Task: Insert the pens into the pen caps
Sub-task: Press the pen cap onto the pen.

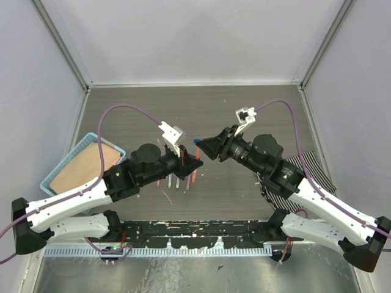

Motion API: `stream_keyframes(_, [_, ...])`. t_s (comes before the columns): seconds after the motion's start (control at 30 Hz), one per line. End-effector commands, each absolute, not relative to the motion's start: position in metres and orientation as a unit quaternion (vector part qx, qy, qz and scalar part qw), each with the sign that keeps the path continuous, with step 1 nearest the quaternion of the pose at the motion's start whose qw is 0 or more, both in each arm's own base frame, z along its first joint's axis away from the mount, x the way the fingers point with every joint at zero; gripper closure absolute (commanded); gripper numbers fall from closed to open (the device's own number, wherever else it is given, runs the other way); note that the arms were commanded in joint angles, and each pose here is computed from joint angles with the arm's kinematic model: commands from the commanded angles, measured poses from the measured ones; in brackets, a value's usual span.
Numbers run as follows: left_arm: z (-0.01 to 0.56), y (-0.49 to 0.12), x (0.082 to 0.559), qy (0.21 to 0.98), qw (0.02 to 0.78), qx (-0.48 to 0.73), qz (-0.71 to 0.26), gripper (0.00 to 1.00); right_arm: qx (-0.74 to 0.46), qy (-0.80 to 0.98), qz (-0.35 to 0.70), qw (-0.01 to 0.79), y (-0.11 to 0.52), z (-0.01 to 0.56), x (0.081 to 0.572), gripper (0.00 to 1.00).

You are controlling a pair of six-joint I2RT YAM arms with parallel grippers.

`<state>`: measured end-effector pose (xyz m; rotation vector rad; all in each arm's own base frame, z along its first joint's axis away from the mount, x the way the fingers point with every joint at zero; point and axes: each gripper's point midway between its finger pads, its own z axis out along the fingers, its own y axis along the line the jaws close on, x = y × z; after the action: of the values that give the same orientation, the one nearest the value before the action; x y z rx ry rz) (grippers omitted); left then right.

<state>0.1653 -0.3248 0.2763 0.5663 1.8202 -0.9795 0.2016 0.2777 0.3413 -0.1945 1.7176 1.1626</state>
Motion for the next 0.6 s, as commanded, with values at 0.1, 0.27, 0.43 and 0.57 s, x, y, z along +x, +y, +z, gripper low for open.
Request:
stream_keyframes(0.1, [0.281, -0.330, 0.165, 0.735, 0.483, 0.243, -0.409, 1.00, -0.102, 0.685, 0.499, 0.522, 0.282, 0.369, 0.198, 0.62])
stream_keyframes(0.27, [0.280, -0.331, 0.165, 0.735, 0.482, 0.245, -0.410, 1.00, -0.110, 0.689, 0.497, 0.515, 0.286, 0.364, 0.197, 0.70])
stream_keyframes(0.43, [0.281, -0.332, 0.165, 0.736, 0.480, 0.248, -0.409, 1.00, -0.121, 0.698, 0.486, 0.512, 0.285, 0.356, 0.197, 0.85])
stream_keyframes(0.57, [0.287, -0.330, 0.167, 0.733, 0.487, 0.245, -0.406, 1.00, -0.132, 0.710, 0.471, 0.507, 0.283, 0.344, 0.196, 0.98])
